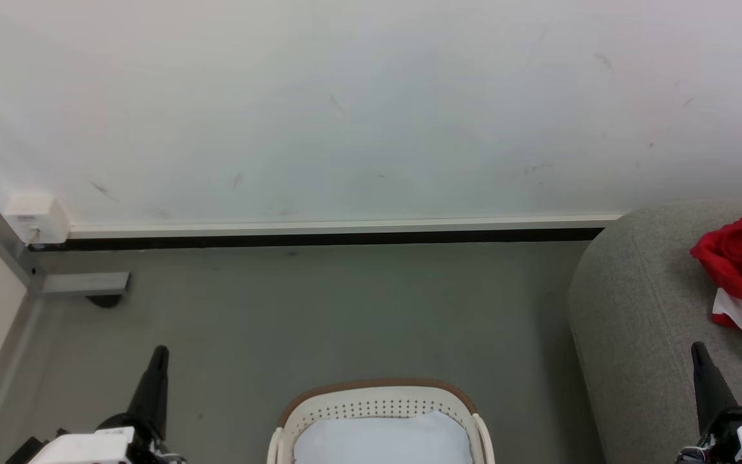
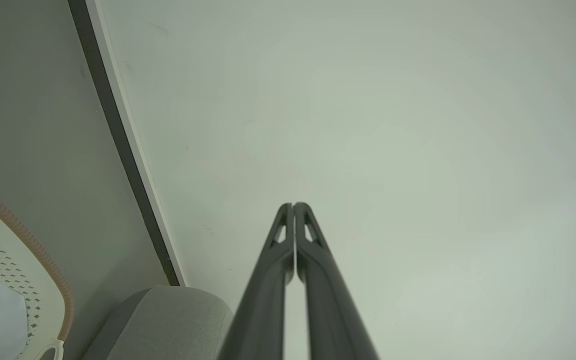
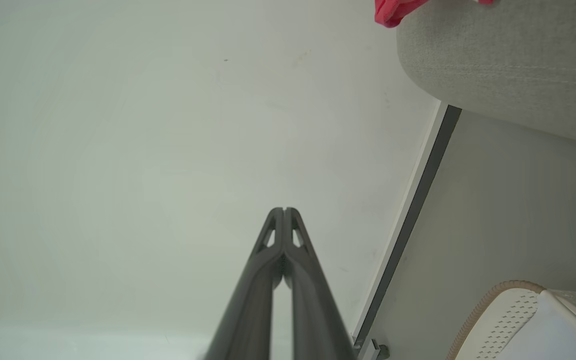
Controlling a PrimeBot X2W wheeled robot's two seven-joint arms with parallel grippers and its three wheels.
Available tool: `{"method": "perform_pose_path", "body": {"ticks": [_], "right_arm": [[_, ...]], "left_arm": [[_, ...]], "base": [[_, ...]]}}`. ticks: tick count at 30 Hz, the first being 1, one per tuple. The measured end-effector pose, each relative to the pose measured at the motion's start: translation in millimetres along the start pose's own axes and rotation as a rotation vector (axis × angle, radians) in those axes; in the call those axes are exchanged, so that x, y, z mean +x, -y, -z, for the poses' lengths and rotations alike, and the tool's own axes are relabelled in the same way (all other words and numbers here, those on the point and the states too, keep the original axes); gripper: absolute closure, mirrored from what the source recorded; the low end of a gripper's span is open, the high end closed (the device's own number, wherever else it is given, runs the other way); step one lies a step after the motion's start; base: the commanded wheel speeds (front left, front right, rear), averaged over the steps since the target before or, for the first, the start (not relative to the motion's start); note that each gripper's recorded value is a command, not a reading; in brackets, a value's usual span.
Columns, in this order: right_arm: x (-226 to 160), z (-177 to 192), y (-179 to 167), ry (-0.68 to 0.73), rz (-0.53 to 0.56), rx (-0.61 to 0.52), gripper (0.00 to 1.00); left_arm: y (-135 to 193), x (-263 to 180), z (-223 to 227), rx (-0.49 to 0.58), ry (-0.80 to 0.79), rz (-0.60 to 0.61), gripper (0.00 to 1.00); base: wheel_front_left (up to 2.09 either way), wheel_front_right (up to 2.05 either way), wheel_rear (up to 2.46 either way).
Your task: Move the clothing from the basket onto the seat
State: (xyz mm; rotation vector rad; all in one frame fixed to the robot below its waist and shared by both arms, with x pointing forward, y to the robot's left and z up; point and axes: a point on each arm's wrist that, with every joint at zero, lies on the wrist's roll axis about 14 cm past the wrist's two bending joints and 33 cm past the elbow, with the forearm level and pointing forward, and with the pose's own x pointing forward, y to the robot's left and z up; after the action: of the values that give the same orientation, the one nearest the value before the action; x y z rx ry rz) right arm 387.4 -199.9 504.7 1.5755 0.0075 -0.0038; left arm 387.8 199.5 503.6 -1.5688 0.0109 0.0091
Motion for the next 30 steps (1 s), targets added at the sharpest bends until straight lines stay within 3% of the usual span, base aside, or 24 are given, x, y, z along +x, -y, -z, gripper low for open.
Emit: {"method": "perform_pose_path", "body": {"ticks": [30], "right_arm": [[0.0,-0.3,0.0,0.001,0.0,0.001,1.0]], "left_arm": [[0.1,0.0,0.0,0.0,0.0,0.0,1.0]], "base": [[0.0,0.0,0.0]]}}
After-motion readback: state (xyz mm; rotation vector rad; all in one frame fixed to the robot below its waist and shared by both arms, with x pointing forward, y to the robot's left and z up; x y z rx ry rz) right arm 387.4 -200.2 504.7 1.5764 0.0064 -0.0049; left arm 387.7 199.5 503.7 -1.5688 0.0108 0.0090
